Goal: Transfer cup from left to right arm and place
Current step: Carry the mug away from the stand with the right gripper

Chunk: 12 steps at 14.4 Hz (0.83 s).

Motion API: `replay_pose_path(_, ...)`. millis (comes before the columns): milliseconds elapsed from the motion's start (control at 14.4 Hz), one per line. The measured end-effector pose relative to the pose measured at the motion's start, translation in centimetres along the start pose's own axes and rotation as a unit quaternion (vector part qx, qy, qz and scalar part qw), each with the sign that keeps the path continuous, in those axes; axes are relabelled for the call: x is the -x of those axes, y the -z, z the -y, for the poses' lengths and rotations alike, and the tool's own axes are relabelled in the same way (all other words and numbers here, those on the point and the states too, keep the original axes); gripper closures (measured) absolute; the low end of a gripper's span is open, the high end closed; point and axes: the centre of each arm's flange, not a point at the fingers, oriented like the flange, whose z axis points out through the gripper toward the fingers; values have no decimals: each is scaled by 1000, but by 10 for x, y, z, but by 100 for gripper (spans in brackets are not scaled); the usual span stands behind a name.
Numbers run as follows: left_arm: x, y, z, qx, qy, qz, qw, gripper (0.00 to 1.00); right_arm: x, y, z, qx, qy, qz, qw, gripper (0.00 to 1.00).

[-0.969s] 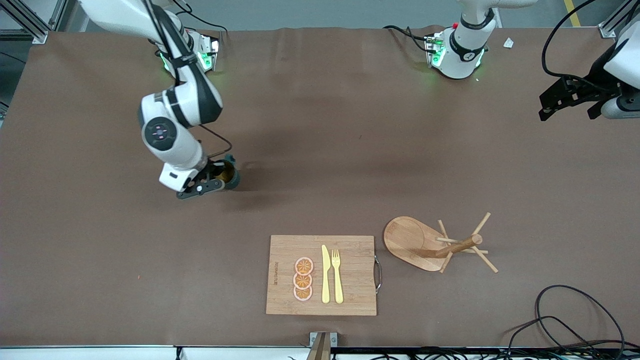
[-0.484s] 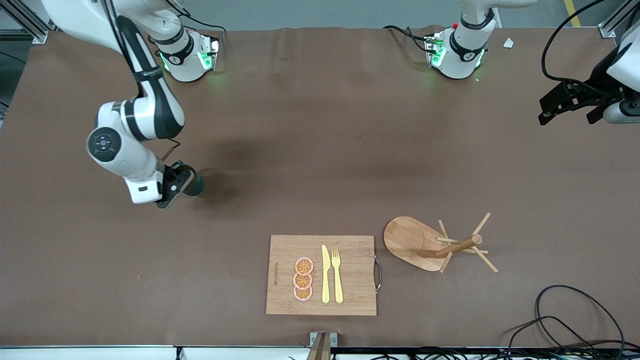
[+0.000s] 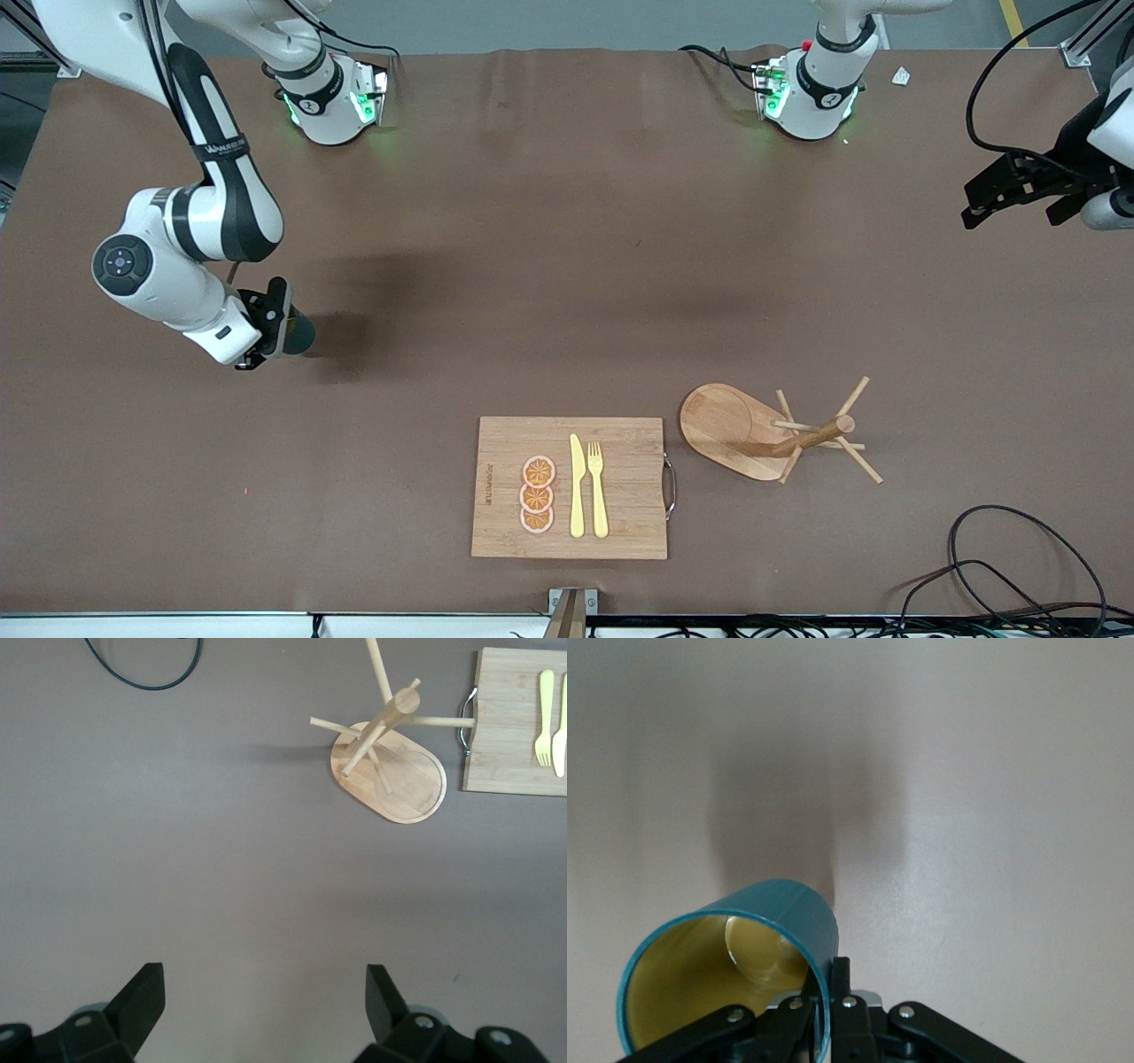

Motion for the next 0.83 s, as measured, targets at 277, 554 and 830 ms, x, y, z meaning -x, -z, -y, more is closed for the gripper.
replay_pose_path(277,-4,-7,0,0,0,6,1000,0,10,-13,-2,-4,89,0,996,95)
replay_pose_path(554,-5,-7,-1,0,0,6,1000,0,45,-24,0,0,116,1,993,95)
replay_pose_path(830,-5,-6,-1,0,0,5,1000,0,59,-36,0,1,140,2,990,95)
